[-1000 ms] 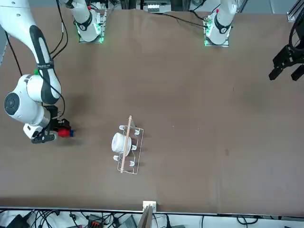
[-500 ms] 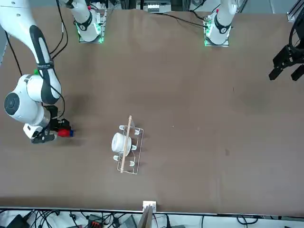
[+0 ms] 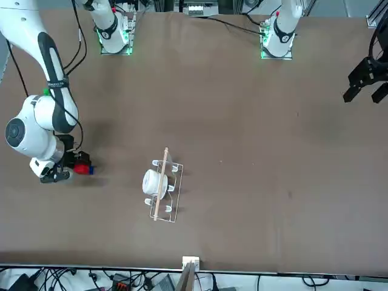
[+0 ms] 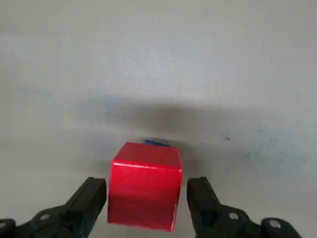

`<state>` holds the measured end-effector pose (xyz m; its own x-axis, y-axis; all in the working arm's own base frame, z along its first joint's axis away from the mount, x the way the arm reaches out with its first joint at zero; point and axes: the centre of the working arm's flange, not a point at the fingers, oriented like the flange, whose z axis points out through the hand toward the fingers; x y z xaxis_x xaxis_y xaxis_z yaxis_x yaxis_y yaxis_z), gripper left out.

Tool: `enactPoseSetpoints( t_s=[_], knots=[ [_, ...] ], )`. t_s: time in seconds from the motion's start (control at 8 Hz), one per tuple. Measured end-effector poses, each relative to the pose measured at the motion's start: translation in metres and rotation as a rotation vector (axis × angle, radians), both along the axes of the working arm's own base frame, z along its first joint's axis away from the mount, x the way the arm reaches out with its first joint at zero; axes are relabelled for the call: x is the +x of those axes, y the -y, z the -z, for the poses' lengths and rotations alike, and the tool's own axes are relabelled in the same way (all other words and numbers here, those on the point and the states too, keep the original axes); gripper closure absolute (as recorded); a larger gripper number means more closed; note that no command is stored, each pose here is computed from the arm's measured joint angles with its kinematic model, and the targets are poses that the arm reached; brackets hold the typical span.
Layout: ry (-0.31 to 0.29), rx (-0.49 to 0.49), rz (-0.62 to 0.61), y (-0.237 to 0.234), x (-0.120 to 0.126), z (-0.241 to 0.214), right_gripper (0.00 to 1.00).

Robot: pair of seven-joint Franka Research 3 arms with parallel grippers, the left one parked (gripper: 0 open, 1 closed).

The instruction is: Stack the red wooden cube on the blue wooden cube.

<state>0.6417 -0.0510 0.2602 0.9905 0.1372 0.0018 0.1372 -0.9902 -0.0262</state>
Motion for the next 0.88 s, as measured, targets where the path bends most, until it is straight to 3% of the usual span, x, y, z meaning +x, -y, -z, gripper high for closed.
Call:
enactPoseSetpoints(
  t_s=[0.5, 0.88],
  knots=[
    [0.011, -0.001, 0.000, 0.000, 0.002, -0.006, 0.01],
    [0.064, -0.005, -0.004, -0.001, 0.013, -0.059, 0.01]
  ],
)
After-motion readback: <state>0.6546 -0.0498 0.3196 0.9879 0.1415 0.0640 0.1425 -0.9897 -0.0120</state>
